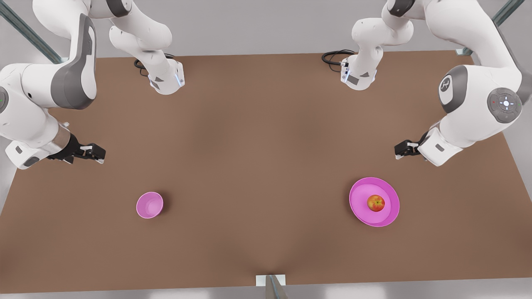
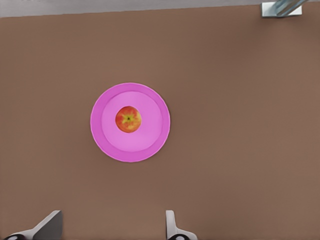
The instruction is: Use the left arm to pick up the apple from the plate, transfer it to the gripper of the right arm, and then use the right arm to place it into the bowl
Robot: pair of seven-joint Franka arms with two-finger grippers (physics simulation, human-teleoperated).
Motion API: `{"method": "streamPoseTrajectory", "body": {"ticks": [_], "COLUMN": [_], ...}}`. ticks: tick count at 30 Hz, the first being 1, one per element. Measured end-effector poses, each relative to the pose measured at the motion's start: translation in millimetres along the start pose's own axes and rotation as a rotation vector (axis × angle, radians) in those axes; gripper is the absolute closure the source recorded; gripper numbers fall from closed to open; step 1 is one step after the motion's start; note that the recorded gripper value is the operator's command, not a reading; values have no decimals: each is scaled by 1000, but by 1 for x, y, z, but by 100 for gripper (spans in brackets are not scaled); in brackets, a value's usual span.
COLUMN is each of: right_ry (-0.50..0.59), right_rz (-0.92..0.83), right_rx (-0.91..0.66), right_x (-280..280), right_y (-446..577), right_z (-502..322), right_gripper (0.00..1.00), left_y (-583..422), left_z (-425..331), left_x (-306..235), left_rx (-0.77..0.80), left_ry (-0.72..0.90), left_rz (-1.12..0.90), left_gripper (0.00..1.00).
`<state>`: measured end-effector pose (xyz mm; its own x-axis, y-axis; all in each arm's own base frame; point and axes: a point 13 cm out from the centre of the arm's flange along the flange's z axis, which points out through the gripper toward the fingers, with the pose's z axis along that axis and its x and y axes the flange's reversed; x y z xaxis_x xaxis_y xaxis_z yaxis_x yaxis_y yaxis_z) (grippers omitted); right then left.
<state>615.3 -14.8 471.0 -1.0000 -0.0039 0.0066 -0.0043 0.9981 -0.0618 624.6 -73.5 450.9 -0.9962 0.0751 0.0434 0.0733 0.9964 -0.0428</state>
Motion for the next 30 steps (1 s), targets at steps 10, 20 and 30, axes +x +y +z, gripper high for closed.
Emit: {"method": "streamPoseTrajectory", "body": {"ticks": [10,20,30], "right_ry": [-5,-5,-2], "right_rz": [1,3,2], "right_rx": [1,1,1], "right_x": [-1,-1,-2], "right_y": [-2,-5,-5], "right_z": [0,0,2], "right_gripper": [0,0,0], "left_y": [14,35,50], "left_z": [274,329,372], "left_x": [-28,-81,-83], "left_rx": [-61,-52,-46], "left_ry": [121,-47,-51], "left_rz": [45,34,20], "left_gripper": [0,0,0]}}
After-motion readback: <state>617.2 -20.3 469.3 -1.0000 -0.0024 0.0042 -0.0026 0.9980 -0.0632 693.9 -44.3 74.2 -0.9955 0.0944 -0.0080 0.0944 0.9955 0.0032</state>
